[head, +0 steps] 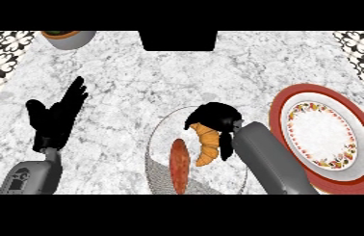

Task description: Pick the croissant from the placemat and place it in the plate

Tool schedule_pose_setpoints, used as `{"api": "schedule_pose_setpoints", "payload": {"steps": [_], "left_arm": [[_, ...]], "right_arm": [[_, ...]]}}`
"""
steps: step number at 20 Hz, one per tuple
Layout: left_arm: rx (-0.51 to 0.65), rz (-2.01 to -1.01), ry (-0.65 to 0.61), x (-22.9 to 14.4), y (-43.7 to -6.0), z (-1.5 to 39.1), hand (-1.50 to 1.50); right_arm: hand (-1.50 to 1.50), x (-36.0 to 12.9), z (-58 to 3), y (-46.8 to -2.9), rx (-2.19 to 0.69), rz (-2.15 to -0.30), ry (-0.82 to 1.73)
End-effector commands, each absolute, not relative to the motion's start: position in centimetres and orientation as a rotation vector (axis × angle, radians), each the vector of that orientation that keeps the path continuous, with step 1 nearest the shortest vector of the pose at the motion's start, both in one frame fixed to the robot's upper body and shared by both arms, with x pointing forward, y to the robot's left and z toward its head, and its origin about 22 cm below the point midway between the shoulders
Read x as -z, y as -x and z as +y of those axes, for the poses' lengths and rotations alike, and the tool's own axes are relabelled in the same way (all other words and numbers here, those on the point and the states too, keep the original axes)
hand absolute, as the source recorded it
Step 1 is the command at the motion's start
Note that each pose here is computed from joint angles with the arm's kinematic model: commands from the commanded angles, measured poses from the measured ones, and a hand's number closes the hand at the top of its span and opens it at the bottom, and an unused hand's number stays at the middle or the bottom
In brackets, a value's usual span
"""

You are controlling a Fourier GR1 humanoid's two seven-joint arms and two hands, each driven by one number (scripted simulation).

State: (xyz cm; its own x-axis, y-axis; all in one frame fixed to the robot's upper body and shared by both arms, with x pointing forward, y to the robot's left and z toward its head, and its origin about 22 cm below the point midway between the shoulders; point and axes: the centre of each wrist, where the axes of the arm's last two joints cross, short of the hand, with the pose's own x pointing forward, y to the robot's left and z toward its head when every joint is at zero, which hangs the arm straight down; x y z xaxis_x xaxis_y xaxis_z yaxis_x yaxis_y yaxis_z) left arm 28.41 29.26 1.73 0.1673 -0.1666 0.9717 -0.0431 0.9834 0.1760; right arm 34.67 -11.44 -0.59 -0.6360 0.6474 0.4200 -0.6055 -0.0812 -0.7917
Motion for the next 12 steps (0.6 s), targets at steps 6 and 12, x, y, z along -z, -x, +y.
{"api": "schedule_pose_setpoints", "payload": {"steps": [6, 12], "left_arm": [[0.086, -1.406, -0.177, -0.6, -28.7, 27.3, 0.00], [0.074, -1.397, -0.181, -1.7, -28.1, 28.5, 0.00]], "right_arm": [[1.50, 1.9, -11.3, -35.1, -1.853, -1.374, -0.046], [1.50, 2.8, -11.9, -29.2, -1.757, -1.426, -0.009]]}}
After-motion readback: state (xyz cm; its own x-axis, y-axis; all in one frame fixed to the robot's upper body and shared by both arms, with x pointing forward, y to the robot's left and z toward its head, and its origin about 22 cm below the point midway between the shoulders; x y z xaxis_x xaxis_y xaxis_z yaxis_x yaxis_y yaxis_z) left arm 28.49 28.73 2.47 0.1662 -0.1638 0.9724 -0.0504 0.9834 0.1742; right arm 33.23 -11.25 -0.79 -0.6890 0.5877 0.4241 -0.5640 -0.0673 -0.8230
